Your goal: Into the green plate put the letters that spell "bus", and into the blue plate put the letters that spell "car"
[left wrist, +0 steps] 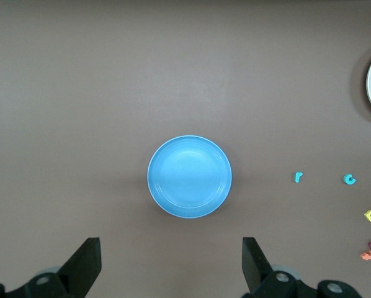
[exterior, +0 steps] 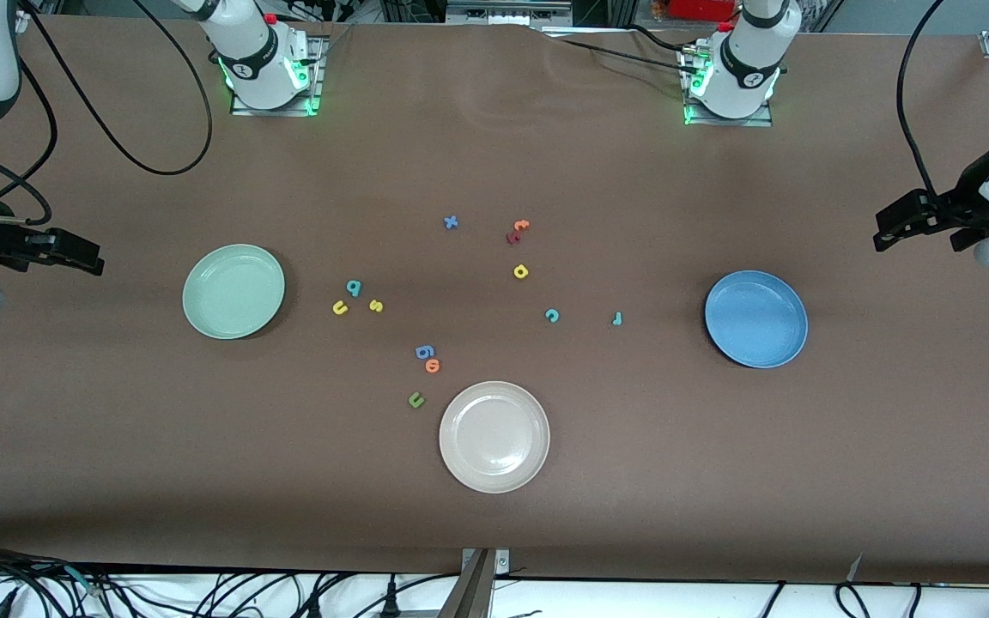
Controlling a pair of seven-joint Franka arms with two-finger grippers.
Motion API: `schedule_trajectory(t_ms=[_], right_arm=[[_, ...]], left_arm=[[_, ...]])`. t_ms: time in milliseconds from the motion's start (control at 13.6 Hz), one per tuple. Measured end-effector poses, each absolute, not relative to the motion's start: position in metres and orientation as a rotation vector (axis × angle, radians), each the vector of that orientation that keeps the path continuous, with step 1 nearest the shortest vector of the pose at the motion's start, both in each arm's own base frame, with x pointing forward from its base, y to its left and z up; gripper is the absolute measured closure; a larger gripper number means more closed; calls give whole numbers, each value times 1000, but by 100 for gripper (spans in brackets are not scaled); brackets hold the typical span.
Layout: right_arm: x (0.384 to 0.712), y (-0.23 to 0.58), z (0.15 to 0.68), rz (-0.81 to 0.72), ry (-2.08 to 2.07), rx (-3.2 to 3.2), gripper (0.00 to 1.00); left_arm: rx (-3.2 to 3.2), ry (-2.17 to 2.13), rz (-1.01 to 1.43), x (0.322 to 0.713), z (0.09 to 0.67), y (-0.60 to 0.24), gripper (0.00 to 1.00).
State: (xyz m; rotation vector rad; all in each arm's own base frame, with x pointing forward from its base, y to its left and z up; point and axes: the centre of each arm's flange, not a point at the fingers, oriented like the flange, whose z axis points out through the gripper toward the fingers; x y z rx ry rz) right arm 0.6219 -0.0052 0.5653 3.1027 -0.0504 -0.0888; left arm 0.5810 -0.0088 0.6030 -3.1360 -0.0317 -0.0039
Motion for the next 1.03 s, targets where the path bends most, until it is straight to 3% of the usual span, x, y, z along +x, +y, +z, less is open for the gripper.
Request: schedule_trajectory(t_ms=[1031], right_arm=[[622,-6,565,-89,-51,3103,0]], left_arm=[[-3136,-10,11,582,598,-17,0]])
